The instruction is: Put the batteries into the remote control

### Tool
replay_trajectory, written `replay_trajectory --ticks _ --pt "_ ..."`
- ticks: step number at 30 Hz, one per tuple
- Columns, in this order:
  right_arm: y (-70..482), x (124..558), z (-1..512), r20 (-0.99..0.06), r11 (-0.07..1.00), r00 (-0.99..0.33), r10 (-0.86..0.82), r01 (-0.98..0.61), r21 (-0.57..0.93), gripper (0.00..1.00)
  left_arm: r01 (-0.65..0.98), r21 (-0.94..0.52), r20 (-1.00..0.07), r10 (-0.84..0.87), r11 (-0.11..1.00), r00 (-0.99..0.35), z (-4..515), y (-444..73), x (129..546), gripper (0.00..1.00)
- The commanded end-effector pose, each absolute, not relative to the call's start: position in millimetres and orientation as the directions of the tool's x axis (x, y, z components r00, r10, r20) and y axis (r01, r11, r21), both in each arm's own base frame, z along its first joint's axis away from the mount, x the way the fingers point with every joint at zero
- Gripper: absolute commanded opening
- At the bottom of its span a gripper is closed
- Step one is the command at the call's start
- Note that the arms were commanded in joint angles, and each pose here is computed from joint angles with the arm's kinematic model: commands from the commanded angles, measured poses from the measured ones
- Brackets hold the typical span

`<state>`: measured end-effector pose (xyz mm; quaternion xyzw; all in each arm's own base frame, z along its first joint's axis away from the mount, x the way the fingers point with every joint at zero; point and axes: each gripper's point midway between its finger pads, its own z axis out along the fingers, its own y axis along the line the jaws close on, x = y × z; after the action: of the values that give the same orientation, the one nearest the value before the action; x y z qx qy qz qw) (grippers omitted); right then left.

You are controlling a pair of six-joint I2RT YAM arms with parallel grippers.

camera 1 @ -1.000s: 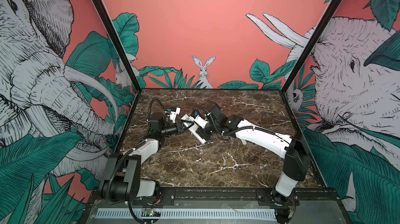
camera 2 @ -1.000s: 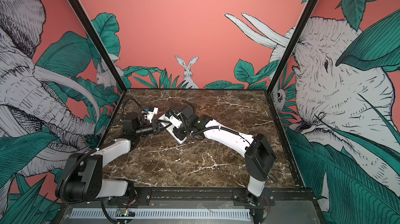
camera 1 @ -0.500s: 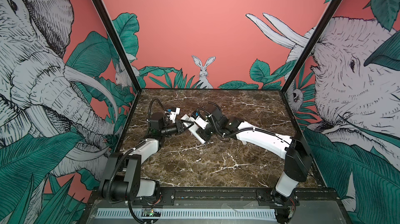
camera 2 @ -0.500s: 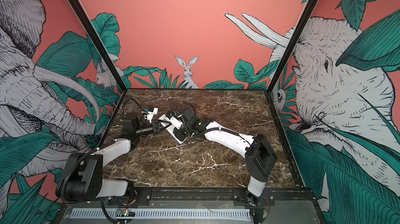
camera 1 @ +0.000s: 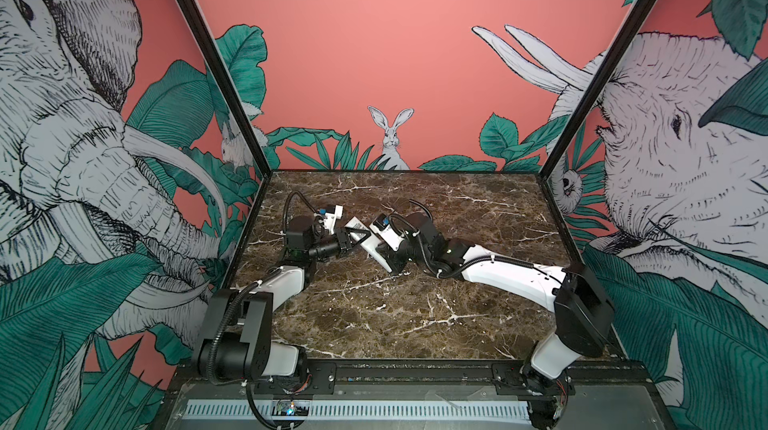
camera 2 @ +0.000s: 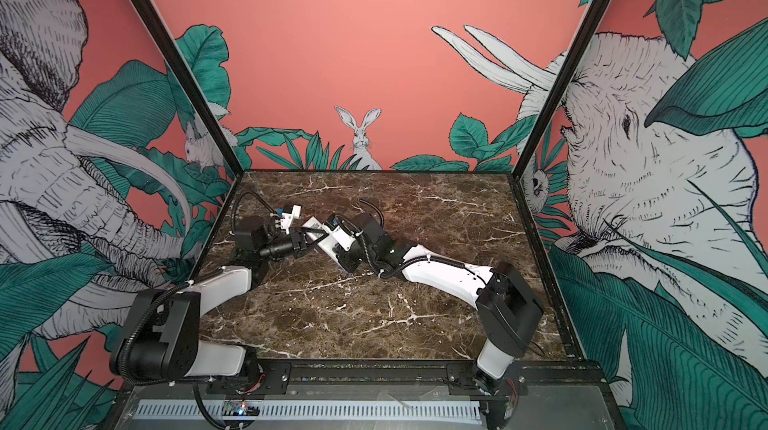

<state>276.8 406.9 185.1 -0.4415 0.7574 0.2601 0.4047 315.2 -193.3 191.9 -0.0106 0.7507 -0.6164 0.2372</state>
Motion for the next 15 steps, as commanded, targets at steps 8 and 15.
replay_trajectory --ticks 8,15 --pt "385 264 116 -0.812 0.503 -0.344 -0.471 -0.861 0.072 0.08 0.474 -0.878 -0.471 -0.287 0.065 -0.834 271 -199 303 0.0" --pt "381 267 106 -0.799 0.526 -0.362 -0.48 -0.848 0.068 0.07 0.482 -0.873 -0.483 -0.277 0.08 -0.83 274 -199 300 0.0"
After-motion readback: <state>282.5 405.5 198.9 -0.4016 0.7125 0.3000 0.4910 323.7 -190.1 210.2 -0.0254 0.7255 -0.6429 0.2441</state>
